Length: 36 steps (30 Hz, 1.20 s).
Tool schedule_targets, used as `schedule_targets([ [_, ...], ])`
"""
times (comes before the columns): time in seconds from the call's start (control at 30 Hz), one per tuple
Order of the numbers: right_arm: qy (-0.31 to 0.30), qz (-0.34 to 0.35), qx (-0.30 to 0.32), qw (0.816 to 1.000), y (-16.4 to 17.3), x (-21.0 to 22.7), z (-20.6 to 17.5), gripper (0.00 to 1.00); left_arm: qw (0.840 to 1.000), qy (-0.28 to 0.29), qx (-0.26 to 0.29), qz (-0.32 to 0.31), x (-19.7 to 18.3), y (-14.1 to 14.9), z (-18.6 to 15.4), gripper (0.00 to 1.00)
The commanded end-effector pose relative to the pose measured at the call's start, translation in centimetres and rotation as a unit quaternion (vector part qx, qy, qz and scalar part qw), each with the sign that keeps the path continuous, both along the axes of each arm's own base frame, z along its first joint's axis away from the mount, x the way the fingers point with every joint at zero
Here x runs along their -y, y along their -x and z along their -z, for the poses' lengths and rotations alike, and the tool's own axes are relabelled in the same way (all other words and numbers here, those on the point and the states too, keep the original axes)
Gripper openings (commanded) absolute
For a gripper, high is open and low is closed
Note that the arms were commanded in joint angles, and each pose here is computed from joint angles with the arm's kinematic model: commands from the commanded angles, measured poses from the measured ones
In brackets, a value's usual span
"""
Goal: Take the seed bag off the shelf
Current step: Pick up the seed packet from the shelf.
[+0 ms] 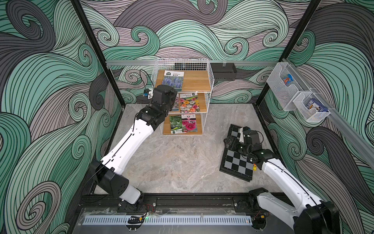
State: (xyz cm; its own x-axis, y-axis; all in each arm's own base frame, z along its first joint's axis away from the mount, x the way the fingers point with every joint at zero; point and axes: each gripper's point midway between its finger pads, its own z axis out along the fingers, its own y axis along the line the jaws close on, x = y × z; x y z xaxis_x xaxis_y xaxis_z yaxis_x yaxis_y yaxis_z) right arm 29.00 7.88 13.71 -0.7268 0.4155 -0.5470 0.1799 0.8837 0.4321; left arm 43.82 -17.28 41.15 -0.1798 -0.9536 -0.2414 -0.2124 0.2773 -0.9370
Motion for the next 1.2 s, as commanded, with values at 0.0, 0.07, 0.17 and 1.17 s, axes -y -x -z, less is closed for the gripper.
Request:
schedule_targets([
  [0.0,-0.005,-0.006,0.004,1.000,0.3,-0.3,-0.1,0.99,1.000,-0.007,0.015,0.013,0.0,-0.4,-1.8,0.50],
  [0.07,-0.004,-0.007,0.003,1.000,0.4,-0.3,0.0,0.99,1.000,-0.012,0.016,0.023,0.3,-0.5,-2.2,0.47],
  [0.17,-0.004,-0.007,0.002,1.000,0.5,-0.3,0.1,0.99,1.000,-0.009,0.016,0.024,0.3,-0.3,-2.3,0.45],
  [1.17,-0.001,-0.021,-0.002,1.000,0.7,-0.6,0.6,0.99,0.999,0.017,0.019,0.022,-0.7,0.8,-2.8,0.14],
])
